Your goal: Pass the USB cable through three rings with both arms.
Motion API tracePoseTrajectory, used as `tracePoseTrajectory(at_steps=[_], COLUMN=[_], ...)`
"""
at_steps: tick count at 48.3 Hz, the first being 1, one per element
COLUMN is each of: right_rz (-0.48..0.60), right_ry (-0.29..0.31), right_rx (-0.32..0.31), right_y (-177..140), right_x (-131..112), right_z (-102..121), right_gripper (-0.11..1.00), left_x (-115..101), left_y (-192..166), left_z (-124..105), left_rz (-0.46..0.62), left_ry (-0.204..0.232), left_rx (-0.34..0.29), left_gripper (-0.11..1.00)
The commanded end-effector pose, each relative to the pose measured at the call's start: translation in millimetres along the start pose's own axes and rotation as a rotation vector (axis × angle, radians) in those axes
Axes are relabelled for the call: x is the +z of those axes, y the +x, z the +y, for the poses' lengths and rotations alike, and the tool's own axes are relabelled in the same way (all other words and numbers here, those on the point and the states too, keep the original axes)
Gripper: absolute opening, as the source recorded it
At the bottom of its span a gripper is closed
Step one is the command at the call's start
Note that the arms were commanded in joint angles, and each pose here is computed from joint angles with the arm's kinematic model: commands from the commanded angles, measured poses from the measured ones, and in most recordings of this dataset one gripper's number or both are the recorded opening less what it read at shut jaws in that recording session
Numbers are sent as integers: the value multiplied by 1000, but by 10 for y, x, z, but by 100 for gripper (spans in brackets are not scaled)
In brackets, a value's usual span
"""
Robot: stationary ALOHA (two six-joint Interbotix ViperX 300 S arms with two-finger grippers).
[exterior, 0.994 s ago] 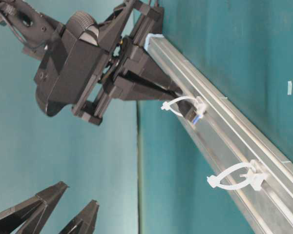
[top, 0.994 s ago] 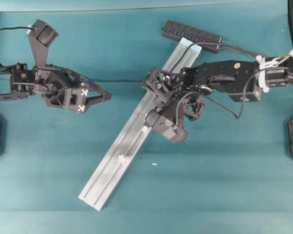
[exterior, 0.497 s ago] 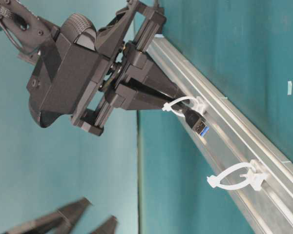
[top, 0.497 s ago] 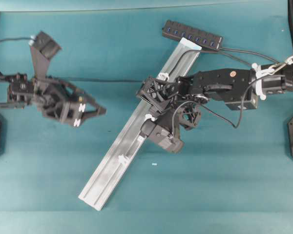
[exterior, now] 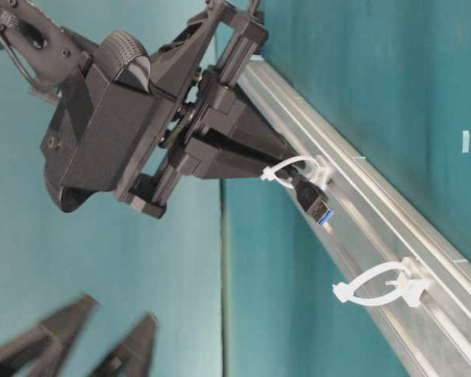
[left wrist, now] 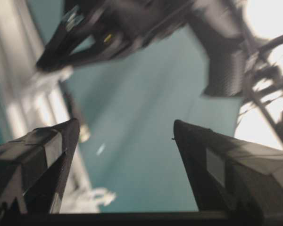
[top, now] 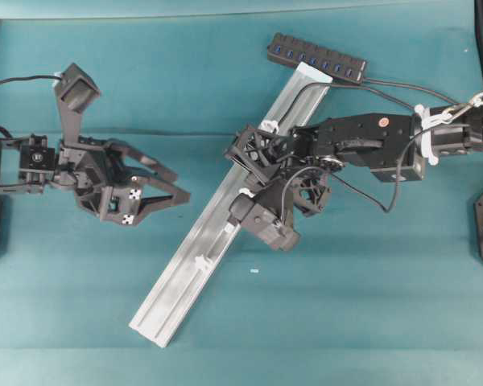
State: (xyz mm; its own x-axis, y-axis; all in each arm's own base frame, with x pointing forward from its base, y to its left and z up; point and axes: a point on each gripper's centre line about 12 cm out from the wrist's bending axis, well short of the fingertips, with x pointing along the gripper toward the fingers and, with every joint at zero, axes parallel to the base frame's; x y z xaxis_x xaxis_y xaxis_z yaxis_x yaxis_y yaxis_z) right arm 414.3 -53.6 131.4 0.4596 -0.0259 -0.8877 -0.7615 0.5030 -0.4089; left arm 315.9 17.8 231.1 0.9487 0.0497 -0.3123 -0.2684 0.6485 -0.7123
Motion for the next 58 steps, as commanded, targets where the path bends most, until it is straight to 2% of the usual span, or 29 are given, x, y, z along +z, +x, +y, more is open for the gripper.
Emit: tracePoseTrajectory(at_steps=[1, 5, 13, 17, 24, 34, 47, 58], right_rz=[-7, -8, -7, -7, -7, -6, -8, -7], right_ry=[12, 12, 28, 30, 32, 33, 37, 41], right_rx=[-7, -8, -8, -10, -11, -11, -24, -26], right_y=[5, -1, -1, -1, -1, -1, -4, -2], right_x=[37, 39, 33, 27, 21, 16, 0, -19], right_z=[-19, -21, -24, -28, -31, -33, -48, -54], right_gripper=[7, 7, 7, 7, 7, 7, 7, 7], left_x=[-59, -150, -251, -291, -383, -410, -488, -499], left_y=[129, 236, 462, 562, 721, 875, 961, 1056], left_z=[10, 50, 18, 62, 161, 274, 387, 368], left_rz=[2, 33, 76, 110, 168, 186, 206, 199], left_ry=[15, 45, 152, 176, 184, 169, 164, 164], left_rx=[-18, -1, 6, 39, 98, 137, 162, 150], left_gripper=[89, 89, 89, 89, 89, 90, 89, 89])
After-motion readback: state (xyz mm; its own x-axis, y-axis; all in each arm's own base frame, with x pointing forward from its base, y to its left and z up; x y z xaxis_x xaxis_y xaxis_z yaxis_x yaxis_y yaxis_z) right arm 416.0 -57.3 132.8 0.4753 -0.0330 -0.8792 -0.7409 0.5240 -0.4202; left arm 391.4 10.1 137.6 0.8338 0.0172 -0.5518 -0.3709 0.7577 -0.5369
